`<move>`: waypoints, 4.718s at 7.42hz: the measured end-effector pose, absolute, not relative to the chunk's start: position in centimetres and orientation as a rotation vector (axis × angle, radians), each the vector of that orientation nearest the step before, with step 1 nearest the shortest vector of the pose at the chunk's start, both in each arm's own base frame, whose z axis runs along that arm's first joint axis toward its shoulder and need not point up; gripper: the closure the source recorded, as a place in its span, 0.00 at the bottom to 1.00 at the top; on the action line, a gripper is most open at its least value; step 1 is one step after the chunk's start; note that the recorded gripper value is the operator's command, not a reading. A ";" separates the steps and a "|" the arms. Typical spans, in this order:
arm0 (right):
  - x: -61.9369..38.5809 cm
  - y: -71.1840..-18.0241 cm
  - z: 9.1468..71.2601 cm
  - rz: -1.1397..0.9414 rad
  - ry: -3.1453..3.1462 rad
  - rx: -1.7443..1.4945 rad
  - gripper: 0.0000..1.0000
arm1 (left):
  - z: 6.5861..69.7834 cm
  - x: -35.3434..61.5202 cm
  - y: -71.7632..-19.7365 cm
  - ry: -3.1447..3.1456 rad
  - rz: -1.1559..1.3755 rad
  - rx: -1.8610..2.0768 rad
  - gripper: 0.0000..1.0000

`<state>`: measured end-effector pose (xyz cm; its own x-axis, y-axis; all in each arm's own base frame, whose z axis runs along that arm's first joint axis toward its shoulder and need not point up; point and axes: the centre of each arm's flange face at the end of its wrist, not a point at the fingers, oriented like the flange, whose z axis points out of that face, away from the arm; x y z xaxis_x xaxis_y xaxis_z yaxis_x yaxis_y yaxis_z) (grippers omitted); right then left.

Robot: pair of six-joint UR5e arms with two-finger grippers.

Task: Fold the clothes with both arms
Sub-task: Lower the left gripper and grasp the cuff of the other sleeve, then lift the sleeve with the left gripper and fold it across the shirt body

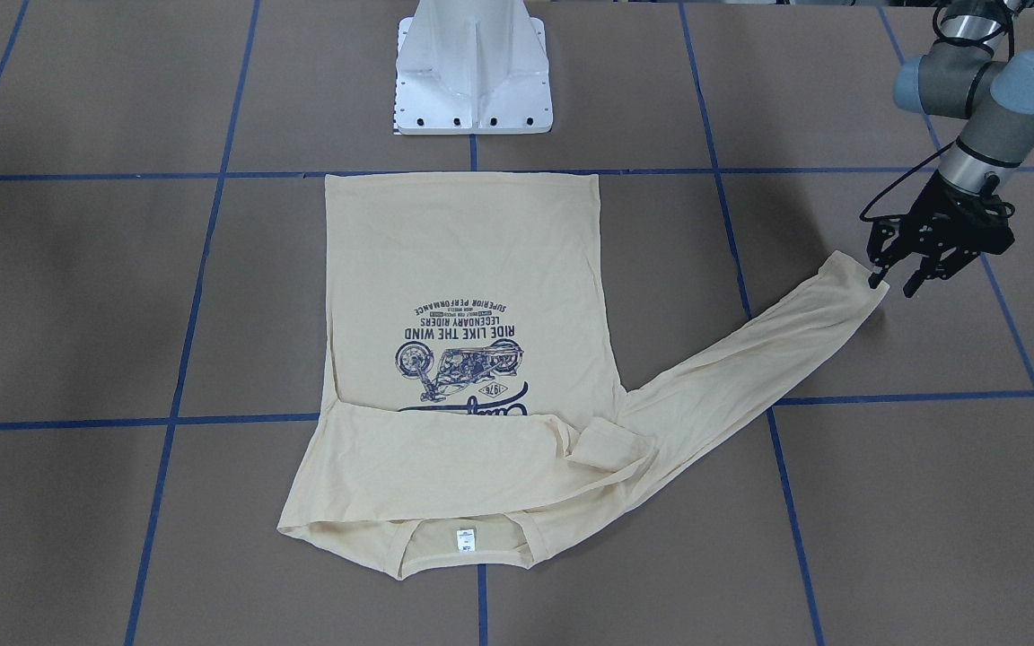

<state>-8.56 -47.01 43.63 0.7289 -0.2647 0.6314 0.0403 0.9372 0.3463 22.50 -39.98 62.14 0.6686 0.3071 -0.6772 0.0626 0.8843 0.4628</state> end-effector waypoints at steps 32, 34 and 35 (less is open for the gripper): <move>-8.6 -47.3 44.3 -0.153 -0.732 0.306 0.00 | -4.1 63.4 -61.5 0.941 -0.258 0.093 0.01; -8.7 -47.4 44.2 -0.153 -0.733 0.307 0.00 | -4.5 64.6 -60.8 0.964 -0.249 0.125 0.00; -8.7 -47.4 44.1 -0.153 -0.735 0.308 0.00 | -4.9 64.5 -60.6 0.974 -0.237 0.136 0.00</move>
